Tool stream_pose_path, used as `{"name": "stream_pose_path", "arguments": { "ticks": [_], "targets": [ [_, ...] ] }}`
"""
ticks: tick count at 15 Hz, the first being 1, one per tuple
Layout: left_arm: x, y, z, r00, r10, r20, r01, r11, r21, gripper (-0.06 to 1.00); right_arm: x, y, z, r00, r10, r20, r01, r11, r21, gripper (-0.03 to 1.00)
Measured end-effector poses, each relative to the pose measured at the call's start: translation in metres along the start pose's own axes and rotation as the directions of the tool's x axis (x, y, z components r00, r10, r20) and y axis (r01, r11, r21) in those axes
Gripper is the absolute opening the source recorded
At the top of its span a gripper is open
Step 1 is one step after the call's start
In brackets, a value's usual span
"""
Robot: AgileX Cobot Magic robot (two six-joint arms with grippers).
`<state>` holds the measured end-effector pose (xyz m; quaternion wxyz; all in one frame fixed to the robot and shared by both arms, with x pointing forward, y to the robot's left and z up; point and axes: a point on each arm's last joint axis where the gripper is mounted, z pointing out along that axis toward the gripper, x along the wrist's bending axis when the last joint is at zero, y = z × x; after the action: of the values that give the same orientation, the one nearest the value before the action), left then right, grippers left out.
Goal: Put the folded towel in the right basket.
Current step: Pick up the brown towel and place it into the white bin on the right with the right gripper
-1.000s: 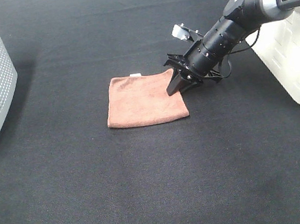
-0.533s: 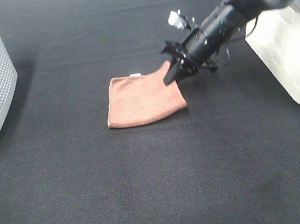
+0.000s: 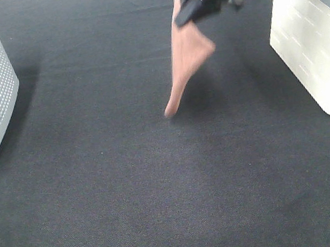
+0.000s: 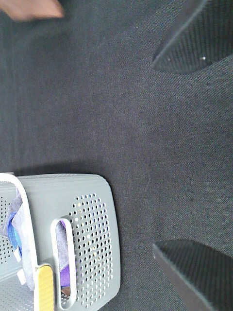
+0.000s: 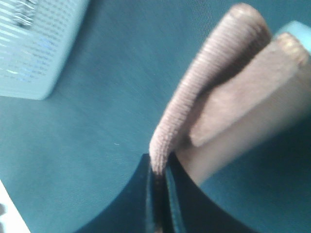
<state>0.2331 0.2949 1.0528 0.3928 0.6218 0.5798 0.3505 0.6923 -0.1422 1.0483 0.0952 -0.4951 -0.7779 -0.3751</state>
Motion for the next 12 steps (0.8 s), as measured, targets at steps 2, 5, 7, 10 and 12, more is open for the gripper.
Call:
{"name": "stream_pose_path", "arguments": {
  "ticks": [2, 5, 7, 10, 12],
  "targets": [
    [0.0, 0.0, 0.0, 1.0, 0.0, 0.0, 0.0, 1.0, 0.0, 0.87, 0.024, 0.013, -0.04, 0.996, -0.058, 0.066, 0.06, 0.998, -0.026, 0.0],
    [0.0, 0.0, 0.0, 1.0, 0.0, 0.0, 0.0, 1.0, 0.0, 0.87, 0.04, 0.026, -0.083, 0.972, -0.091, 0.218, 0.115, 0.988, -0.104, 0.0],
    [0.0, 0.0, 0.0, 1.0, 0.0, 0.0, 0.0, 1.0, 0.0, 0.87, 0.038, 0.028, -0.131, 0.955, -0.055, 0.29, 0.114, 0.975, -0.191, 0.0],
    [0.0, 0.0, 0.0, 1.0, 0.0, 0.0, 0.0, 1.0, 0.0, 0.87, 0.013, 0.024, -0.175, 0.94, 0.033, 0.341, 0.066, 0.96, -0.274, 0.0],
    [0.0, 0.0, 0.0, 1.0, 0.0, 0.0, 0.0, 1.0, 0.0, 0.87, -0.03, 0.012, -0.223, 0.911, 0.167, 0.377, -0.019, 0.931, -0.365, 0.0]
  ]
}}
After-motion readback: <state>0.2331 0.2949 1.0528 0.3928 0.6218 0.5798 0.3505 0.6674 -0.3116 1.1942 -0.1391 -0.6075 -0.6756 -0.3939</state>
